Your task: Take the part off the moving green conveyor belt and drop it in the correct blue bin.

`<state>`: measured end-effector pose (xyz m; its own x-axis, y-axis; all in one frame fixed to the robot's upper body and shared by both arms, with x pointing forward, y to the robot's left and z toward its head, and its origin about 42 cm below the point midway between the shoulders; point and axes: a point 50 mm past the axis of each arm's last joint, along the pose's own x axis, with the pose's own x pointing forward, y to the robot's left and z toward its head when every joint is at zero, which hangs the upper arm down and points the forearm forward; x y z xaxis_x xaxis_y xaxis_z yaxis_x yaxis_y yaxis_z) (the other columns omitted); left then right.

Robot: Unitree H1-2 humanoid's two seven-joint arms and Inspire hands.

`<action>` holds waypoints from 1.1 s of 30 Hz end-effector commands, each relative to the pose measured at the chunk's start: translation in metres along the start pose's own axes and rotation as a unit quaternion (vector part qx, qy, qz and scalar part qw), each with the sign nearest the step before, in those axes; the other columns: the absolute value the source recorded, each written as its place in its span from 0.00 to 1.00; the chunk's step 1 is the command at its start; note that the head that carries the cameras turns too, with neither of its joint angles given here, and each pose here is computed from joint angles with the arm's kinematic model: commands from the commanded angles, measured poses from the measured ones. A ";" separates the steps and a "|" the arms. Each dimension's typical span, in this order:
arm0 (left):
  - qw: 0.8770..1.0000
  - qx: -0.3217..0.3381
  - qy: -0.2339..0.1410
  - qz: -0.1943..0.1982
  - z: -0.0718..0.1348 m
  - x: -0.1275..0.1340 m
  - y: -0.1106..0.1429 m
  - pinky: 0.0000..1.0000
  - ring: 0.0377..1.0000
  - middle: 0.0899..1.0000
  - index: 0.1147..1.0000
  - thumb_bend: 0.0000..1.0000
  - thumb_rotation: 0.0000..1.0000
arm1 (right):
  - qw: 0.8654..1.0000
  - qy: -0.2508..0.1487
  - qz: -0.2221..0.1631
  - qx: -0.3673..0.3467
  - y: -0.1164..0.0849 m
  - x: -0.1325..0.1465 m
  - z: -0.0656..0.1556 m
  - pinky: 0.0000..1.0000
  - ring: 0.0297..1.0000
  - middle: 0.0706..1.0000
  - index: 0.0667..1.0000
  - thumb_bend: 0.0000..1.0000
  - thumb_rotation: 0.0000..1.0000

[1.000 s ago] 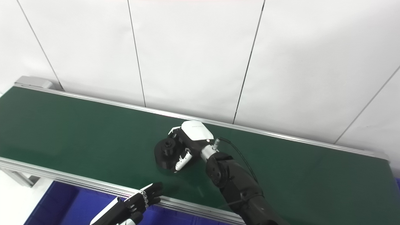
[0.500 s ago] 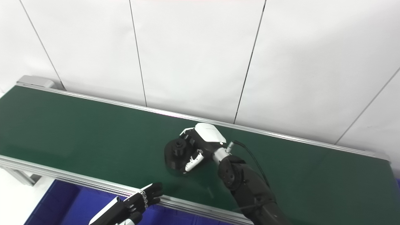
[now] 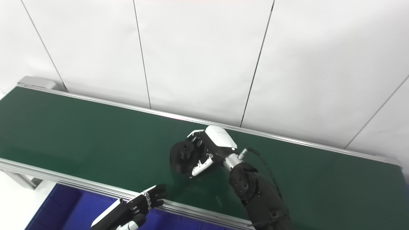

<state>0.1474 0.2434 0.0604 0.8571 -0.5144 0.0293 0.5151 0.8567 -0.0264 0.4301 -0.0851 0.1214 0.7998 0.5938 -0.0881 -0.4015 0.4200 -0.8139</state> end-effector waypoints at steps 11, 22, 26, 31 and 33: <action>1.000 0.012 -0.023 -0.012 0.009 0.006 0.012 0.95 0.97 0.97 0.93 0.33 0.65 | 0.996 -0.033 -0.083 0.024 -0.029 -0.010 0.005 0.35 0.43 0.49 0.44 0.51 0.00; 0.999 0.020 -0.029 -0.022 0.011 0.020 0.020 0.95 0.97 0.97 0.93 0.32 0.66 | 0.992 -0.039 -0.117 0.027 -0.041 -0.064 -0.012 0.37 0.44 0.49 0.44 0.52 0.00; 0.998 0.037 -0.041 -0.023 0.025 0.029 0.033 0.94 0.96 0.97 0.94 0.32 0.74 | 0.992 -0.029 -0.117 0.026 -0.056 -0.082 -0.008 0.35 0.43 0.49 0.44 0.52 0.00; 0.999 0.016 -0.042 -0.029 0.032 0.035 0.047 0.96 0.97 0.98 0.95 0.35 0.71 | 0.992 -0.018 -0.124 0.030 -0.056 -0.113 -0.006 0.37 0.44 0.49 0.43 0.52 0.00; 0.998 0.012 -0.043 -0.032 0.032 0.038 0.050 0.96 0.97 0.97 0.94 0.36 0.70 | 0.992 -0.016 -0.126 0.026 -0.053 -0.129 -0.006 0.36 0.43 0.48 0.44 0.52 0.00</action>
<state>0.2007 0.2653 0.0845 0.8299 -0.5515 0.0841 0.5538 0.8326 -0.0055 0.3534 -0.1814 0.1628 0.8595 0.5004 0.1046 -0.2462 0.5845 -0.7732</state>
